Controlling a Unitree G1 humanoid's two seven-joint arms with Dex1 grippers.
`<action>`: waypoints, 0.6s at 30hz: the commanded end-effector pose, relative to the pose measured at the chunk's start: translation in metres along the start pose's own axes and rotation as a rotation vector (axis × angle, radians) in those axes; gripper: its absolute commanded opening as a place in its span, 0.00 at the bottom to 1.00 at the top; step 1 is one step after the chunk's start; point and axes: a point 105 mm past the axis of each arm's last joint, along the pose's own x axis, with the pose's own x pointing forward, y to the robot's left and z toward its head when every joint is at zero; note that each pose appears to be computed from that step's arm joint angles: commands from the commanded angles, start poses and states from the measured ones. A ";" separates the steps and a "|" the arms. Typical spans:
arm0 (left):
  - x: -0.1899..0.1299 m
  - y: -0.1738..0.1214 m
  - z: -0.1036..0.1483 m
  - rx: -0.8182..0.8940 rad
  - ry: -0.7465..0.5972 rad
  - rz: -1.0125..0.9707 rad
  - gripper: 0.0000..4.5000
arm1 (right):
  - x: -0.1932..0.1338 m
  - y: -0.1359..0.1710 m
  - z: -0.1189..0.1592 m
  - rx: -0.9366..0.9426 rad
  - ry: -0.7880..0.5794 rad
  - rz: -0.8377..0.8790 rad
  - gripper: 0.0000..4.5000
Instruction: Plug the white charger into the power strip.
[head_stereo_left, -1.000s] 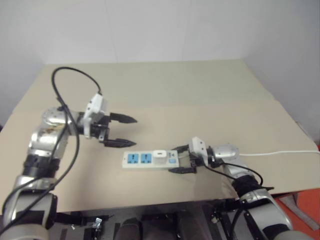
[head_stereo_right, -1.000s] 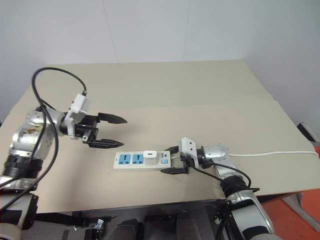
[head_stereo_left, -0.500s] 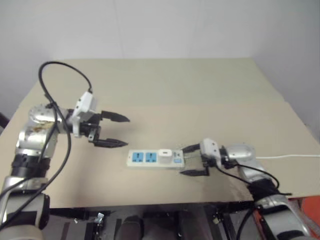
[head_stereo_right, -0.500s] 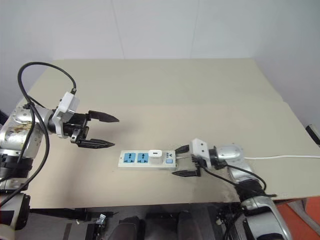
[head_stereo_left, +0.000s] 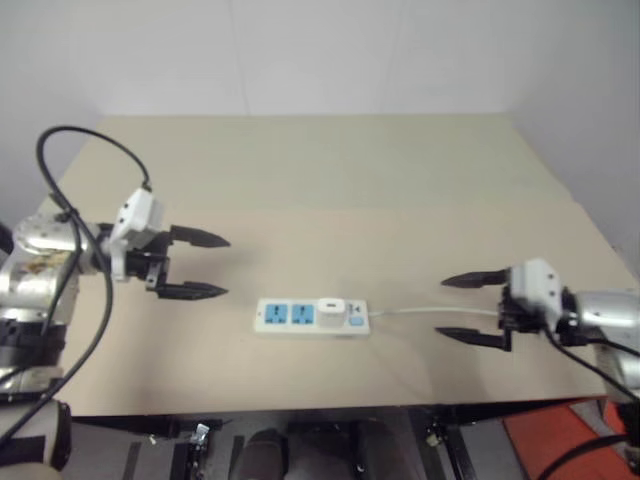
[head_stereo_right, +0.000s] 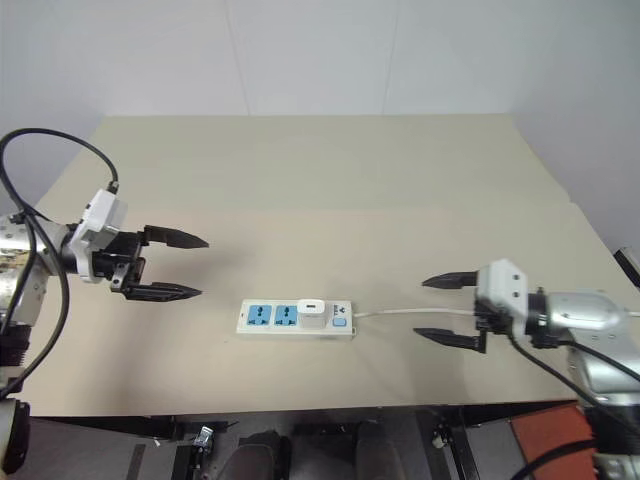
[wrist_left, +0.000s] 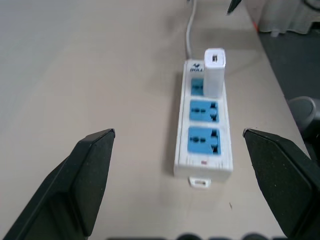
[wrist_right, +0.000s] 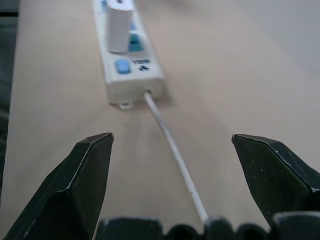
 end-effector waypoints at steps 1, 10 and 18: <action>-0.011 -0.001 0.011 0.037 -0.007 0.038 1.00 | -0.015 -0.004 0.017 -0.030 -0.012 -0.058 0.99; -0.012 -0.016 0.004 -0.009 -0.001 0.026 1.00 | -0.033 0.001 0.020 0.028 0.033 -0.146 0.99; -0.008 -0.018 0.004 -0.021 -0.010 0.024 1.00 | -0.028 0.006 0.019 0.037 0.056 -0.152 0.99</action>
